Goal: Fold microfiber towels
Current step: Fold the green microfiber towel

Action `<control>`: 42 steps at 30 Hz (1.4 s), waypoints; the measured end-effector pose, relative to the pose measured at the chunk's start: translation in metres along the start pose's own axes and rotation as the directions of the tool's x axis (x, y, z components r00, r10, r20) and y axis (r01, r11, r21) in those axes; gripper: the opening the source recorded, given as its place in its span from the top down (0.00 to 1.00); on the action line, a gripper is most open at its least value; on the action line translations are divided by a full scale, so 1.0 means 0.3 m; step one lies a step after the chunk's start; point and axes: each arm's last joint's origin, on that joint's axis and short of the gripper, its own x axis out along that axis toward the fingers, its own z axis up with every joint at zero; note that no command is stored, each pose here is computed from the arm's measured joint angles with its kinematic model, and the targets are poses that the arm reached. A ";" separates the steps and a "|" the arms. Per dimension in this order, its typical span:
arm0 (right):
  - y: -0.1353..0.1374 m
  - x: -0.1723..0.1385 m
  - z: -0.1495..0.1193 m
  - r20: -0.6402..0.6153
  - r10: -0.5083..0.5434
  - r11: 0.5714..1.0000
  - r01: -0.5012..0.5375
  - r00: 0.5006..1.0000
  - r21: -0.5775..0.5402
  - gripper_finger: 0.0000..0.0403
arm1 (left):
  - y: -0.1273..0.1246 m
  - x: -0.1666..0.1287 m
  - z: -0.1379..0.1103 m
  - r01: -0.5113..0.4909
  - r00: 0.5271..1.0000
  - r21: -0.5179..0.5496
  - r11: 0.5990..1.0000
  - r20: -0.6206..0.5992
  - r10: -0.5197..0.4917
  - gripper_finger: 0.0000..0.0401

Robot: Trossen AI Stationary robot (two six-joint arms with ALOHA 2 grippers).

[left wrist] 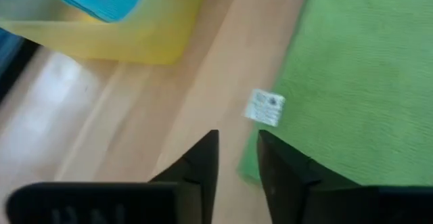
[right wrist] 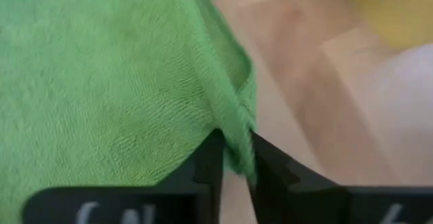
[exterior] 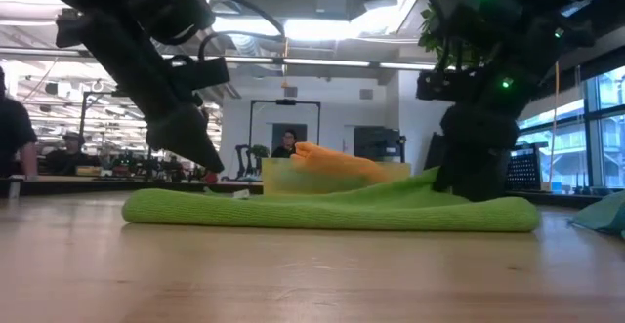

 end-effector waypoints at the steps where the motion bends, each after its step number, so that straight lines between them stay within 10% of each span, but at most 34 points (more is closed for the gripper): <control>1: 0.000 -0.003 0.007 0.012 -0.017 1.000 0.017 1.000 -0.006 0.82 | 0.004 0.001 0.001 -0.015 1.000 0.013 1.000 0.003 0.015 0.75; 10: -0.006 -0.090 0.096 0.075 -0.156 0.985 0.161 0.985 -0.066 0.62 | 0.040 -0.088 0.052 -0.004 0.992 -0.028 1.000 0.129 0.008 0.70; 19: 0.084 -0.173 0.140 0.267 0.075 0.969 -0.008 0.961 -0.245 0.60 | -0.053 -0.212 0.114 0.262 0.838 0.009 0.965 0.494 -0.232 0.70; 26: 0.157 -0.218 0.197 0.440 0.454 0.866 -0.267 0.775 -0.423 0.60 | -0.111 -0.171 0.114 0.404 0.711 0.077 0.912 0.600 -0.366 0.70; 31: 0.142 -0.255 0.207 0.529 0.493 0.843 -0.230 0.691 -0.486 0.65 | -0.133 -0.193 0.141 0.408 0.592 0.148 0.901 0.708 -0.385 0.70; 42: -0.090 -0.405 0.020 0.655 0.515 0.853 -0.259 0.553 -0.453 0.80 | 0.034 -0.365 0.018 0.348 0.497 0.141 0.927 0.811 -0.309 0.70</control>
